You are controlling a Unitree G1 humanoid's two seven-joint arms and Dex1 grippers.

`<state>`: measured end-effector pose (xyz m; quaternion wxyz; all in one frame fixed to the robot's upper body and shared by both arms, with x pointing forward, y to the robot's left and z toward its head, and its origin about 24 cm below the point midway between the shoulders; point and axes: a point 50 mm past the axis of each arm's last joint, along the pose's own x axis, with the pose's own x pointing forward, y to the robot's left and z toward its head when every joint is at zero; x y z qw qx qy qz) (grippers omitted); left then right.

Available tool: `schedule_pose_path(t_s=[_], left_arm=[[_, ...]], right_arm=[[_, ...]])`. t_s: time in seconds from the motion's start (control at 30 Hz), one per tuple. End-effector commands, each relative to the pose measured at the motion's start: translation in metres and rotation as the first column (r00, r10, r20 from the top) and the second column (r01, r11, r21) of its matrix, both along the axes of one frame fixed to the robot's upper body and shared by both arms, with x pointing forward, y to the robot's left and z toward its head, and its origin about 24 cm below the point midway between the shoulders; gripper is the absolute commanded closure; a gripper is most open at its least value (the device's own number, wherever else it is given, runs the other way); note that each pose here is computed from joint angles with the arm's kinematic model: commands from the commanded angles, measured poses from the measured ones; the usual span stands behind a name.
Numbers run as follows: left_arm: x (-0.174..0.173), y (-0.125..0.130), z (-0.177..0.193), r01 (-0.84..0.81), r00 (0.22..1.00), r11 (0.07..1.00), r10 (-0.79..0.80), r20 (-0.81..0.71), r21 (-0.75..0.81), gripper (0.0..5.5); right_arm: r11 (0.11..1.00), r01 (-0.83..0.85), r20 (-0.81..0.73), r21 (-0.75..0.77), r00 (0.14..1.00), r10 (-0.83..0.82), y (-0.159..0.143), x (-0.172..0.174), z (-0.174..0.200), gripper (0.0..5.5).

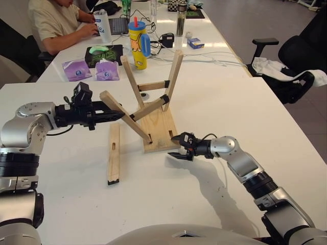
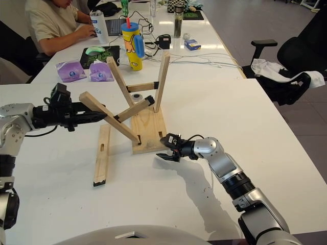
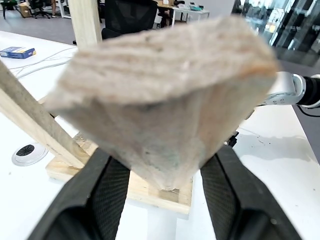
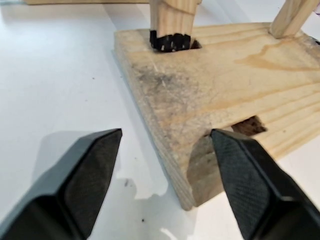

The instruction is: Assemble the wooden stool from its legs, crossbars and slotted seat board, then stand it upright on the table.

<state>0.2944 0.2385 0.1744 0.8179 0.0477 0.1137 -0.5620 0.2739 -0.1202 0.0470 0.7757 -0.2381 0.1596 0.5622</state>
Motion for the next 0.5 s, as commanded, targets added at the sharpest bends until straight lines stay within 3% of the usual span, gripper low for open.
schedule_pose_path(t_s=[0.03,0.23,0.4,0.5], left_arm=[[0.011,-0.007,0.010,0.044,0.998,0.984,-0.052,0.041,0.174,3.47],[0.014,-0.026,-0.009,0.165,0.986,0.934,-0.167,-0.021,0.316,3.47],[0.003,-0.029,-0.039,0.160,0.987,0.935,-0.151,-0.053,0.317,3.47],[0.005,-0.035,-0.039,0.091,0.996,0.967,-0.092,-0.005,0.239,2.83]], right_arm=[[0.997,-0.007,-0.105,-0.081,0.994,-0.001,-0.006,-0.010,-0.020,2.18],[0.996,-0.017,-0.139,-0.092,0.990,0.004,-0.003,-0.015,-0.025,2.18],[0.997,-0.004,-0.143,-0.071,0.990,-0.007,0.003,-0.015,-0.024,2.18],[0.998,0.013,-0.154,-0.067,0.988,-0.023,0.004,-0.016,-0.026,2.18]])
